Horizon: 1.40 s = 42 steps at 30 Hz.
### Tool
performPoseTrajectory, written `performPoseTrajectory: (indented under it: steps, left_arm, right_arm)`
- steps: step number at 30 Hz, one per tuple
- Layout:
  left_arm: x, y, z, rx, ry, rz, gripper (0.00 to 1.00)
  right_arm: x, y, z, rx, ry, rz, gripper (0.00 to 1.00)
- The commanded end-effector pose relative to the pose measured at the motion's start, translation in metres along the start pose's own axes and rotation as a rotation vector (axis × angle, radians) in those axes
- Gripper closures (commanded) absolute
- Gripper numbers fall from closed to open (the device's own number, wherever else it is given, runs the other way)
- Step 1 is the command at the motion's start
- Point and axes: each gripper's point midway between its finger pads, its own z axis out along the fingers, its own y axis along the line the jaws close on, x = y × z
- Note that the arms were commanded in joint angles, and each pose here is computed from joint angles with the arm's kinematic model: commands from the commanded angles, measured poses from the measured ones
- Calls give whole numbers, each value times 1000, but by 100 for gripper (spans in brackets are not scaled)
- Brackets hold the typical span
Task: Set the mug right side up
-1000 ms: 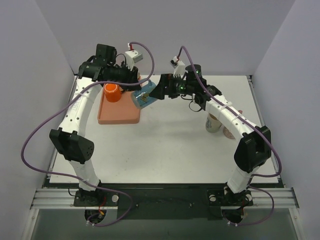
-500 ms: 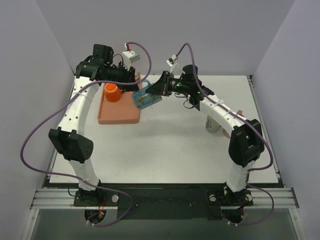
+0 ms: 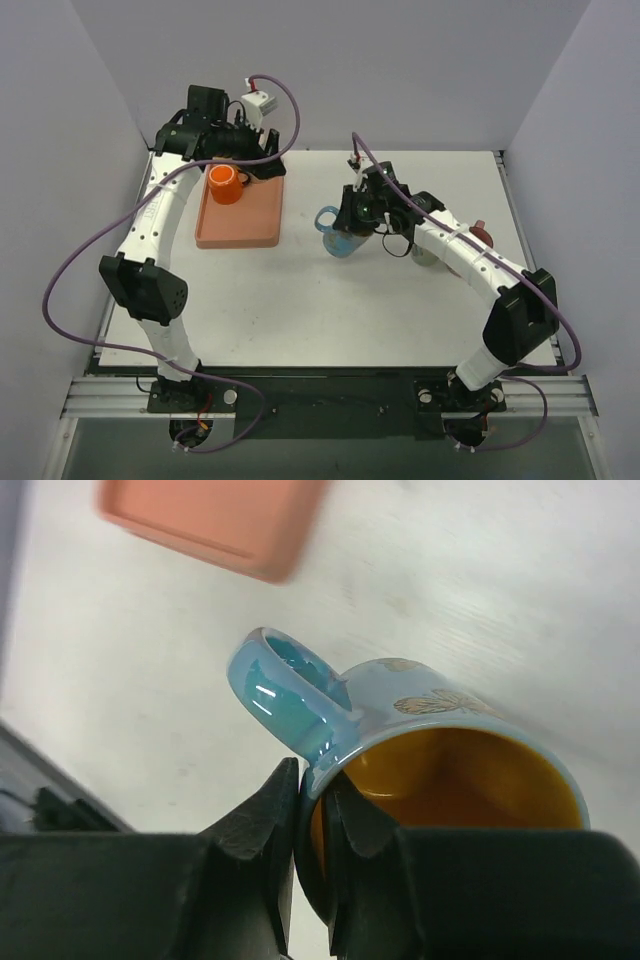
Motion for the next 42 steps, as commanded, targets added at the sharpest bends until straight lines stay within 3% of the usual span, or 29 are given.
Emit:
performPoseTrajectory:
  steps: [1, 5, 10, 21, 30, 35, 42]
  left_arm:
    - [-24, 32, -8, -158, -80, 0, 14]
    - [-17, 46, -11, -244, -50, 2, 13]
    - [-5, 55, -16, -306, -16, 21, 13]
    - [18, 59, -19, -338, 37, 48, 13]
    - [35, 67, -18, -369, 73, 55, 13]
    - [51, 78, -10, -385, 105, 41, 13]
    - [55, 100, -2, -426, 131, 51, 13]
  right_arm:
    - [-16, -66, -35, 386, -99, -54, 100]
    - [-4, -111, -45, 643, -35, -87, 100]
    - [-2, -138, -39, 807, -31, -71, 100]
    - [3, -166, -9, 954, -61, 8, 100]
    - [26, -176, 10, 942, 5, 59, 100]
    - [29, -175, 9, 937, 23, 40, 77]
    - [24, -170, -4, 928, 19, 24, 59]
